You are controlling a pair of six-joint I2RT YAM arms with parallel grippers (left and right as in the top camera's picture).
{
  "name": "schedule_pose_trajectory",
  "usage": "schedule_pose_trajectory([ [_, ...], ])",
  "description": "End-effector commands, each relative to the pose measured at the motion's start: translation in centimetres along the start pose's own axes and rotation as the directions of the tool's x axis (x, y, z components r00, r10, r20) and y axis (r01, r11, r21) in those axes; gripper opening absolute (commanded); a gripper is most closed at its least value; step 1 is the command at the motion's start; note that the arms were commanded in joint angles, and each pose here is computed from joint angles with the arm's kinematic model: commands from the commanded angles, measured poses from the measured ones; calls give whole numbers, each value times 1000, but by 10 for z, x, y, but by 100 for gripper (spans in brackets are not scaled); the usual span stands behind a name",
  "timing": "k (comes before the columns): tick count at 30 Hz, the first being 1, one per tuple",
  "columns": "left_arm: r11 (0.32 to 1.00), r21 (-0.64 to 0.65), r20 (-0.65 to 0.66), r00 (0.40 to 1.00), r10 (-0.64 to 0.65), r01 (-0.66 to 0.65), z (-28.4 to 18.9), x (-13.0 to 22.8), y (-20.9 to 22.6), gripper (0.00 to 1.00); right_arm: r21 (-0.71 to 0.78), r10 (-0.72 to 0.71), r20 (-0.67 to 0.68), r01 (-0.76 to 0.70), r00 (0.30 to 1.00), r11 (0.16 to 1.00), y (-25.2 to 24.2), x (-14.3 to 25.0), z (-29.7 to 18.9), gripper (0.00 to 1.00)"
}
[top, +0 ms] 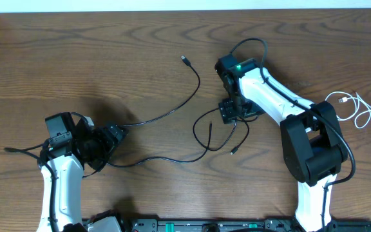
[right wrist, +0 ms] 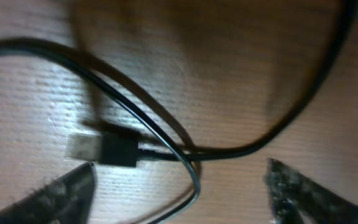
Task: Untangle cables
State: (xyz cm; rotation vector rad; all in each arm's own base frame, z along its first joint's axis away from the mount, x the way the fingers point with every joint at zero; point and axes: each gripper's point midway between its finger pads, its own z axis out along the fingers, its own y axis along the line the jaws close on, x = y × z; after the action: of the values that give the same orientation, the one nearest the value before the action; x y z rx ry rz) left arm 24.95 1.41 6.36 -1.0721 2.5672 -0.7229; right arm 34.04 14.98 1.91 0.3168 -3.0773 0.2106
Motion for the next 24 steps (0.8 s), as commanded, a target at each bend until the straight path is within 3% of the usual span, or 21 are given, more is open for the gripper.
schedule_pose_trajectory([
  [1,1000,18,8,1000,24,-24,-4,-4,-7,98,2,-32,37,32,999,999,0,-4,-10,67],
  [7,1000,18,8,1000,24,-24,-4,-4,-7,98,-17,-29,107,31,994,999,-1,-7,-38,58],
  [11,1000,18,8,1000,24,-24,-4,-4,-7,98,-32,-21,166,27,986,999,-1,-12,-55,63],
  [13,1000,18,8,1000,24,-24,-4,-4,-7,98,-43,-34,171,42,985,998,1,-13,-56,70],
  [18,1000,18,8,1000,24,-24,-4,-4,-7,98,-92,-83,188,102,979,991,11,-16,-54,68],
  [24,1000,18,8,1000,24,-24,-4,-4,-7,98,-91,59,194,-41,979,995,-13,-26,-52,75],
])
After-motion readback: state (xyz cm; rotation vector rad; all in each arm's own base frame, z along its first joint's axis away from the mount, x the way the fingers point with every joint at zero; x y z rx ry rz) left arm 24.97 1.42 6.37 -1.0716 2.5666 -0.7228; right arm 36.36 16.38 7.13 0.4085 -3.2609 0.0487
